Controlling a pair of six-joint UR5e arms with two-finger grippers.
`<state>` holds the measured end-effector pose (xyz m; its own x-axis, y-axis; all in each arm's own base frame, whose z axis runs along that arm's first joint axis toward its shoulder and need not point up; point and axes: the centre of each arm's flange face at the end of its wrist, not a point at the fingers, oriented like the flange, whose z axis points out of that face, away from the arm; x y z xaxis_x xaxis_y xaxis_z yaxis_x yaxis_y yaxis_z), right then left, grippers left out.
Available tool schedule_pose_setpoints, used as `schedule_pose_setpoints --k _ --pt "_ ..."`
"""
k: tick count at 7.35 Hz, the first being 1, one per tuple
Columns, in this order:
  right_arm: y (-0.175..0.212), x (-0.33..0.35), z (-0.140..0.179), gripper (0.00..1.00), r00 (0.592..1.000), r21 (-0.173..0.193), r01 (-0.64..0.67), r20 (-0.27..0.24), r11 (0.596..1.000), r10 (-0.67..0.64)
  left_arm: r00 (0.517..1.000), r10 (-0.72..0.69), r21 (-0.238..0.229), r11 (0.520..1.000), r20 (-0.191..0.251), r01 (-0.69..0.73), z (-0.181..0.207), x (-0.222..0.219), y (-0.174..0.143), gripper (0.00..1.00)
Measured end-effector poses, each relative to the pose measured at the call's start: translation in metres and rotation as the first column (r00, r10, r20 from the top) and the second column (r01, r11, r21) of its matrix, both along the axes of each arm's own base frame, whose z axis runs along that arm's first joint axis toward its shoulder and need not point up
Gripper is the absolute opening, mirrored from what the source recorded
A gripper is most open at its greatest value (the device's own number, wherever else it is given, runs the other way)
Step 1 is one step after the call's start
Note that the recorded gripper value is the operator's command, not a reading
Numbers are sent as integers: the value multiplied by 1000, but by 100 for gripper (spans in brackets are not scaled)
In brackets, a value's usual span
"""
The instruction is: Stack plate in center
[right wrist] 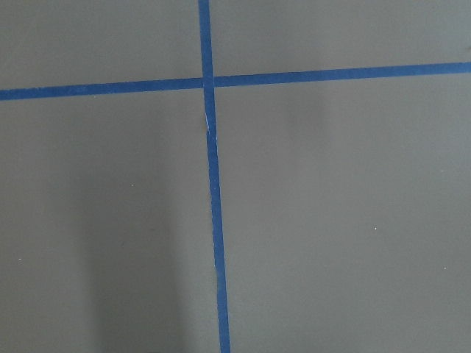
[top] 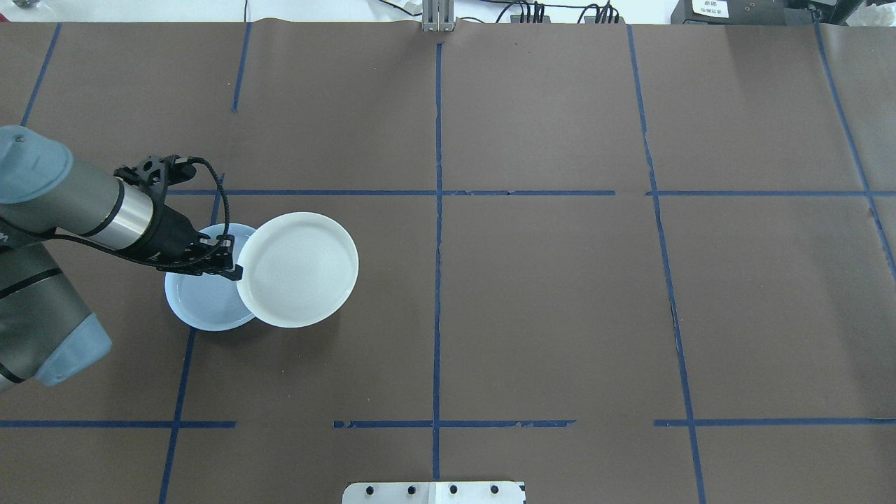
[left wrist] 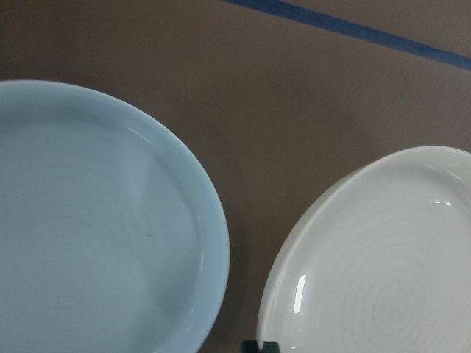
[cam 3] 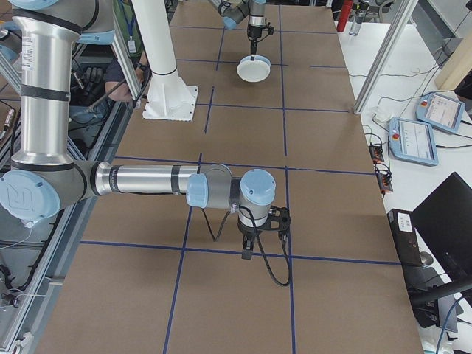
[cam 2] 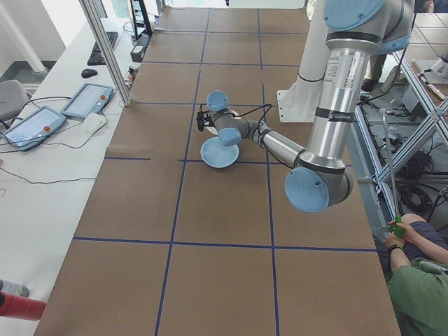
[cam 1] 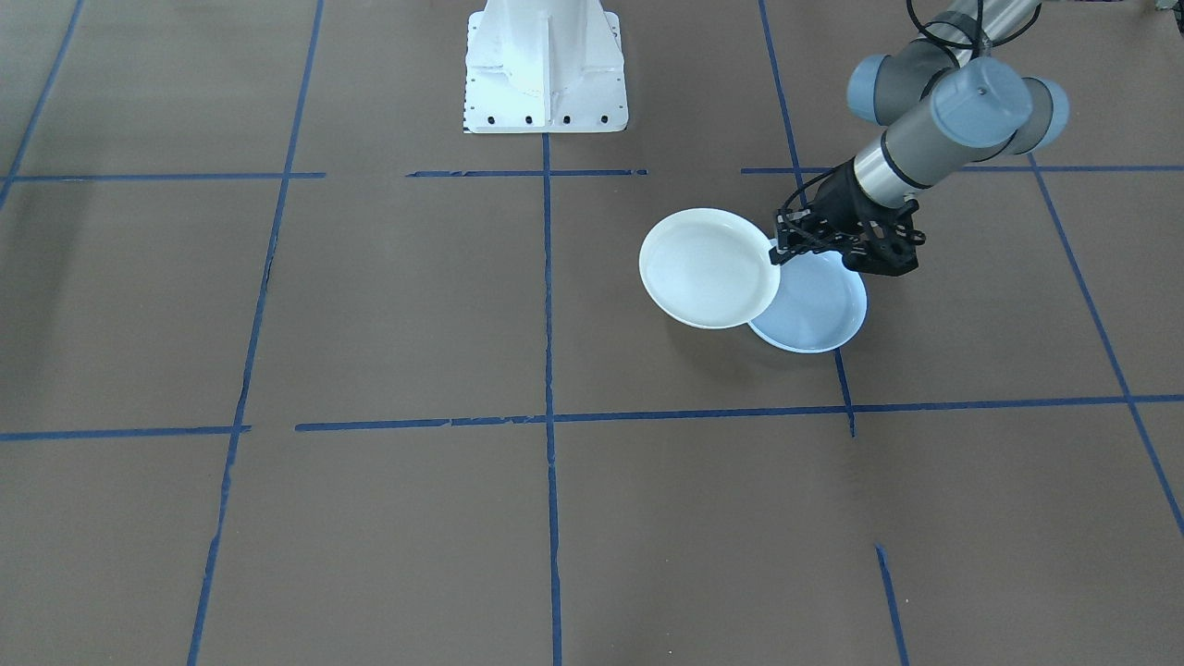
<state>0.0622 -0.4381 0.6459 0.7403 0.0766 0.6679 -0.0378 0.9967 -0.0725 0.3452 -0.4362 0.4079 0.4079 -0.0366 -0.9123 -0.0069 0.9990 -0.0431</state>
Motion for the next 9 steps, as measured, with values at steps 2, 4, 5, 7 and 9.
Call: schedule_pose_setpoints --k 2,4,5,7,9 --pt "0 0 0 100 1000 -1 0 0 1000 0 1000 18 53 998 8 -19 45 -36 0 0" --pt "0 0 0 100 1000 0 0 0 1000 0 999 28 71 997 41 -31 80 -48 -9 0" --pt "0 0 0 100 1000 0 0 0 1000 0 998 28 72 997 51 -31 92 -54 -15 0" --pt "0 0 0 100 1000 0 0 0 1000 0 998 36 72 997 55 -40 107 -66 -23 0" --pt "0 0 0 100 1000 0 -1 0 1000 1 998 38 66 997 57 -42 114 -66 -28 0"
